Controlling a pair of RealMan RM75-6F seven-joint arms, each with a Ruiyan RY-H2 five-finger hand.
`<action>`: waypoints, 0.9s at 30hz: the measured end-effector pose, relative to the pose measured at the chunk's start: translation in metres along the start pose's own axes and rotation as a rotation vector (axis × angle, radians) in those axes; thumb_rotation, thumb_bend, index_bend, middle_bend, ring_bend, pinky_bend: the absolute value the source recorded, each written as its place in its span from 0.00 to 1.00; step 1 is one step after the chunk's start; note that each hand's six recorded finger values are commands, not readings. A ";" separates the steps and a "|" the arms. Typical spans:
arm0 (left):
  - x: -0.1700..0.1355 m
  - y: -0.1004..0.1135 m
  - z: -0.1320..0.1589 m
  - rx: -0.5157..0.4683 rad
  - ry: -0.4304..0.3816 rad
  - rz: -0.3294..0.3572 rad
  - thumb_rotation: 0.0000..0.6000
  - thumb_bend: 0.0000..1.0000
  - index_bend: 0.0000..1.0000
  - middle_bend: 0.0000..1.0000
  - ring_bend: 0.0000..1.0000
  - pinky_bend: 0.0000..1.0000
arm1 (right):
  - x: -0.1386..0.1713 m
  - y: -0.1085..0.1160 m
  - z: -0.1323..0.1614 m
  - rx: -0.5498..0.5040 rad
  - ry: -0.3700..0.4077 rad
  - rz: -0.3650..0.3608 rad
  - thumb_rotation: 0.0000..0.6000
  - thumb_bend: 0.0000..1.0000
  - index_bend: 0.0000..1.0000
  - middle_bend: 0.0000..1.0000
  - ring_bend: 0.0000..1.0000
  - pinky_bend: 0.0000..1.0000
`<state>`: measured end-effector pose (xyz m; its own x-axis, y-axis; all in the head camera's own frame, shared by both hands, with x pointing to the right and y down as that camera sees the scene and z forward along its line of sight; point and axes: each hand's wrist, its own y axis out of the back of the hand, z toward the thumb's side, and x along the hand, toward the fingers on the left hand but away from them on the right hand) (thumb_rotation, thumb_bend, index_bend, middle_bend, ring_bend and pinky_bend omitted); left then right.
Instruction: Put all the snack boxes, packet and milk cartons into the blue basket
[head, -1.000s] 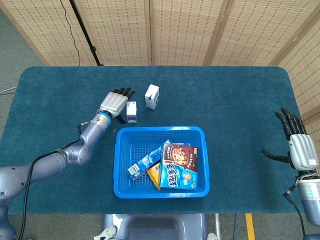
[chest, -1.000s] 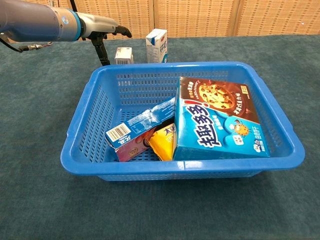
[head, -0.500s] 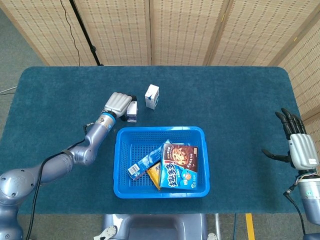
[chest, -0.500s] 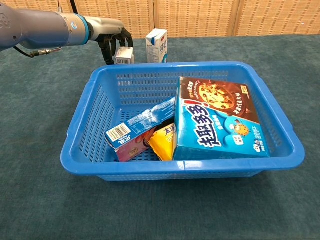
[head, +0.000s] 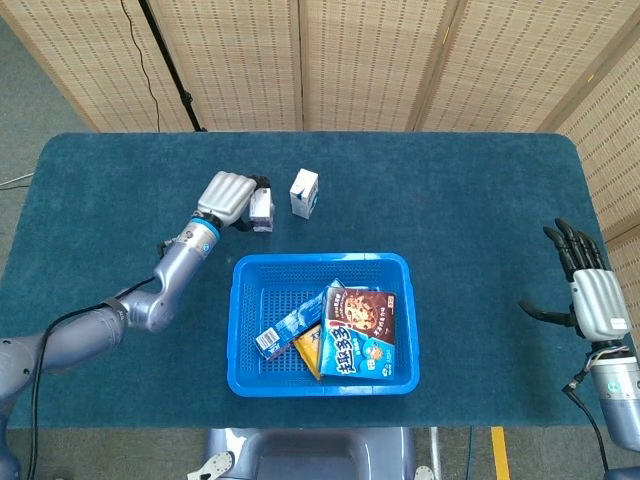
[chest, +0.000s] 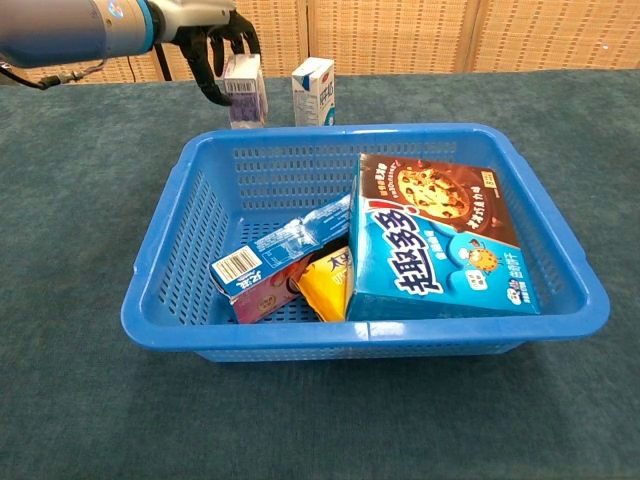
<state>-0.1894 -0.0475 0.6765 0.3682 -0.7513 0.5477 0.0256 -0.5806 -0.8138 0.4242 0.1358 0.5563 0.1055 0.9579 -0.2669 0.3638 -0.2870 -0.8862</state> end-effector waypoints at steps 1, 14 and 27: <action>-0.003 0.006 0.000 -0.004 -0.008 0.012 1.00 0.35 0.44 0.41 0.41 0.41 | 0.000 0.000 0.000 0.001 0.001 0.000 1.00 0.00 0.00 0.00 0.00 0.00; -0.082 0.051 0.036 -0.126 -0.235 0.033 1.00 0.35 0.44 0.41 0.40 0.41 | 0.003 -0.002 0.008 0.006 0.023 0.001 1.00 0.00 0.00 0.00 0.00 0.00; -0.126 0.029 0.058 -0.078 -0.364 -0.054 1.00 0.35 0.44 0.41 0.39 0.36 | 0.006 0.003 0.006 -0.009 0.015 -0.008 1.00 0.00 0.00 0.00 0.00 0.00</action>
<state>-0.1812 0.0487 0.5721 0.6750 -0.5664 0.4728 -0.0114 -0.6488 -0.7609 0.4203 0.1406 0.5500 0.1168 0.9601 -0.2542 0.3733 -0.2797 -0.8846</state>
